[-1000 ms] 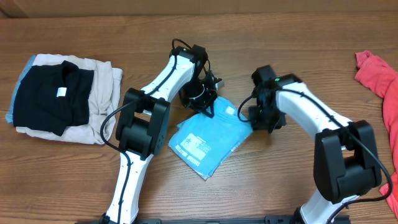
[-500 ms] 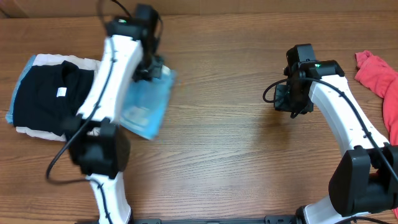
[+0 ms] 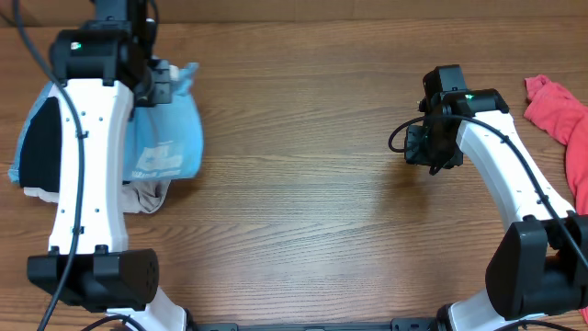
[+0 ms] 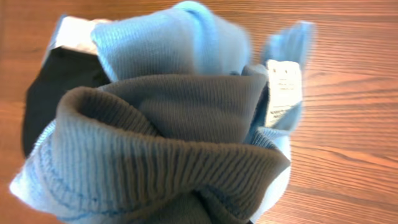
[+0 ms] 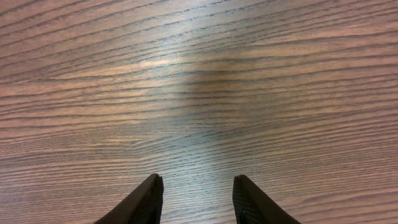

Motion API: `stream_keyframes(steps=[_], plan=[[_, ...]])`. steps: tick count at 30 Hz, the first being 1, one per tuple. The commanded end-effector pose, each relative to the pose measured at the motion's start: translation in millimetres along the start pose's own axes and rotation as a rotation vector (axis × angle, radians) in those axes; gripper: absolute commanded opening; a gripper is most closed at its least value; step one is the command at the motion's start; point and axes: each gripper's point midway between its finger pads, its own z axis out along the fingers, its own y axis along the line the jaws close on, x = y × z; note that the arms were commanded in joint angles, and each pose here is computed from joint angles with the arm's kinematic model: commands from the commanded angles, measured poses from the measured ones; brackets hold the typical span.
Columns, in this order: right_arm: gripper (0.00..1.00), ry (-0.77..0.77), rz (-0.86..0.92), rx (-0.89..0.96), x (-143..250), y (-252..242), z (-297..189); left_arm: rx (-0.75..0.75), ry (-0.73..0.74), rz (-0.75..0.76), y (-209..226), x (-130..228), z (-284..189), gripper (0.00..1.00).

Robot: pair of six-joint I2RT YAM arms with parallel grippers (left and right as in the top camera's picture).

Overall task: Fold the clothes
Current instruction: 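Carry the blue shirt left and place it on the clothes stack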

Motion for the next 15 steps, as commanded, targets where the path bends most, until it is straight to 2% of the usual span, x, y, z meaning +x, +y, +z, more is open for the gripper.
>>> stream_keyframes(steps=[1,15], plan=[[0.4,-0.043,-0.003,0.001,-9,-1,-11,-0.061,-0.04,-0.053,37,-4,-14,0.04],[0.4,-0.042,-0.003,0.0,-9,-1,-11,-0.149,-0.094,-0.306,140,-12,6,0.04]])
